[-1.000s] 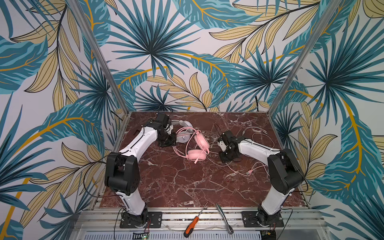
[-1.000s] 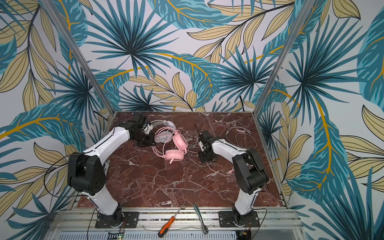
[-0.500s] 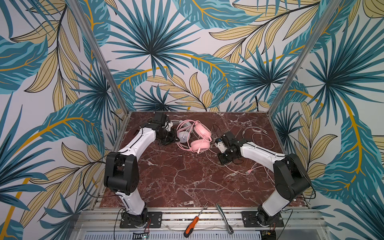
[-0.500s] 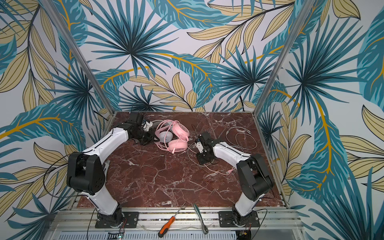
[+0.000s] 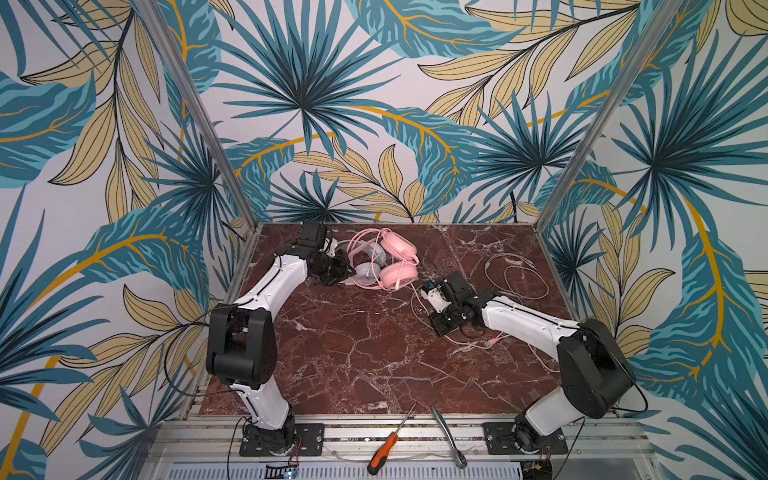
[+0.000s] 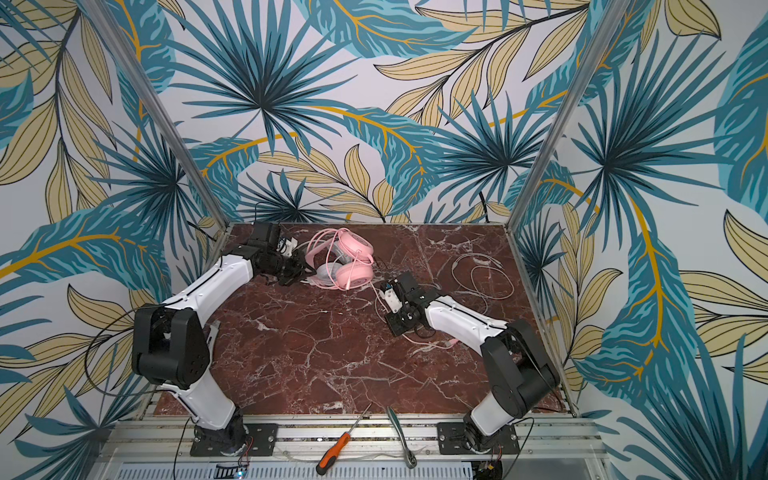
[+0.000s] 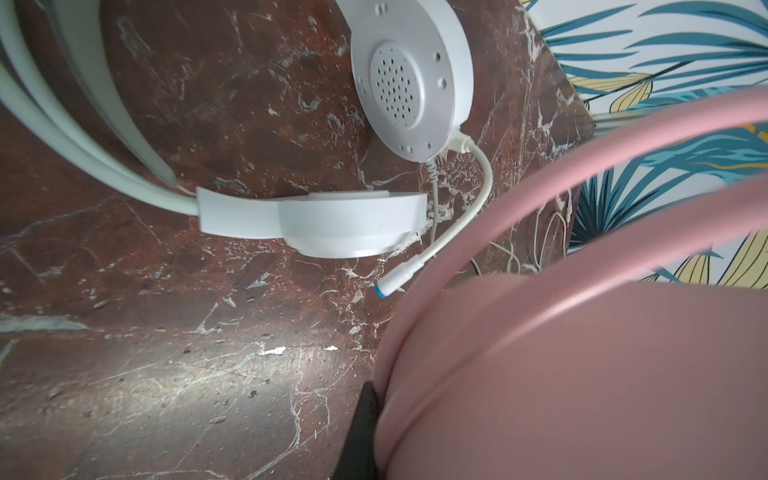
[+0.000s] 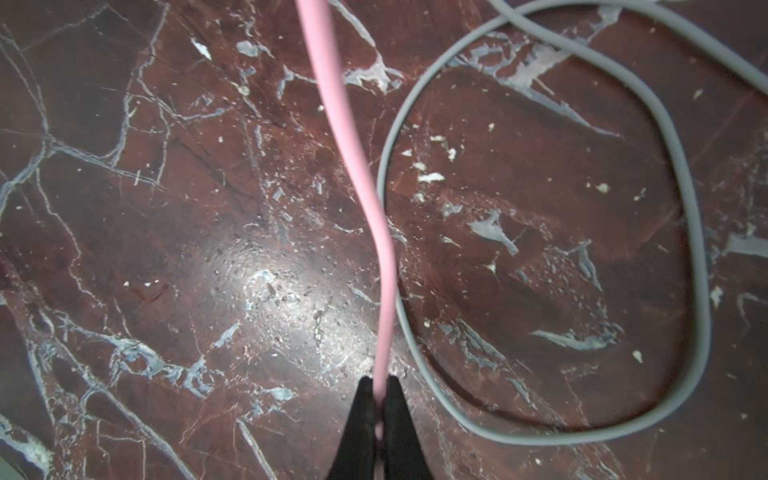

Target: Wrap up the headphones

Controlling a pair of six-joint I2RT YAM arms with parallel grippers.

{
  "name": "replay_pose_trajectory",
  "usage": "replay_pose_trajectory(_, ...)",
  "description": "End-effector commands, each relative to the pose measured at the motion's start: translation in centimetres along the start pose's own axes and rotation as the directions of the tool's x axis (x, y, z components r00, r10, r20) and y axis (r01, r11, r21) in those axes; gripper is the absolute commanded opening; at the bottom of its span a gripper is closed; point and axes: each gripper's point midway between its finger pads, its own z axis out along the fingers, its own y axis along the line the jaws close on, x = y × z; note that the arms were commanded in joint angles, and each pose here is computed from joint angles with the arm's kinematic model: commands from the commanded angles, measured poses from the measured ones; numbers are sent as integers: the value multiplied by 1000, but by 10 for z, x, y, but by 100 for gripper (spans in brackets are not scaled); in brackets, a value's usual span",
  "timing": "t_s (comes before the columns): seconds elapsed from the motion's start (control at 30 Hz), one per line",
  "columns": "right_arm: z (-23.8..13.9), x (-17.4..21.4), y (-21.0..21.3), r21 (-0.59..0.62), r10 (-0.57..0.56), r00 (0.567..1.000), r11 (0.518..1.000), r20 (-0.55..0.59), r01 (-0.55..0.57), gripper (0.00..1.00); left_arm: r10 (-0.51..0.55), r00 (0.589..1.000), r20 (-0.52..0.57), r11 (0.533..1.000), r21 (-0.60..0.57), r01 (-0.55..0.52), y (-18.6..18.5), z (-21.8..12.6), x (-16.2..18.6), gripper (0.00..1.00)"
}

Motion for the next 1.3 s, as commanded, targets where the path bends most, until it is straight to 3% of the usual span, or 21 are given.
replay_pose_trajectory(0.0, -3, -4, 10, -28, -57, 998, 998, 33, 58, 0, -33, 999, 35, 996, 87, 30, -18, -6, -13, 0)
replay_pose_trajectory(0.3, 2, -16, 27, -64, -84, 996, 994, 19, 85, 0, -90, 995, 33, 985, 151, 84, -28, -8, -17, 0)
replay_pose_trajectory(0.63, 4, -12, 52, -94, -175, 985, 980, 8, 175, 0, -137, 986, 94, 984, 126, 125, -15, -17, -29, 0)
replay_pose_trajectory(1.0, -1, -9, 73, -133, -304, 952, 943, 18, 304, 0, -199, 968, 156, 977, 112, 183, -7, -13, -47, 0)
replay_pose_trajectory(1.27, -9, -5, 87, -162, -411, 912, 900, -3, 405, 0, -172, 964, 203, 985, 67, 161, -5, -17, -57, 0)
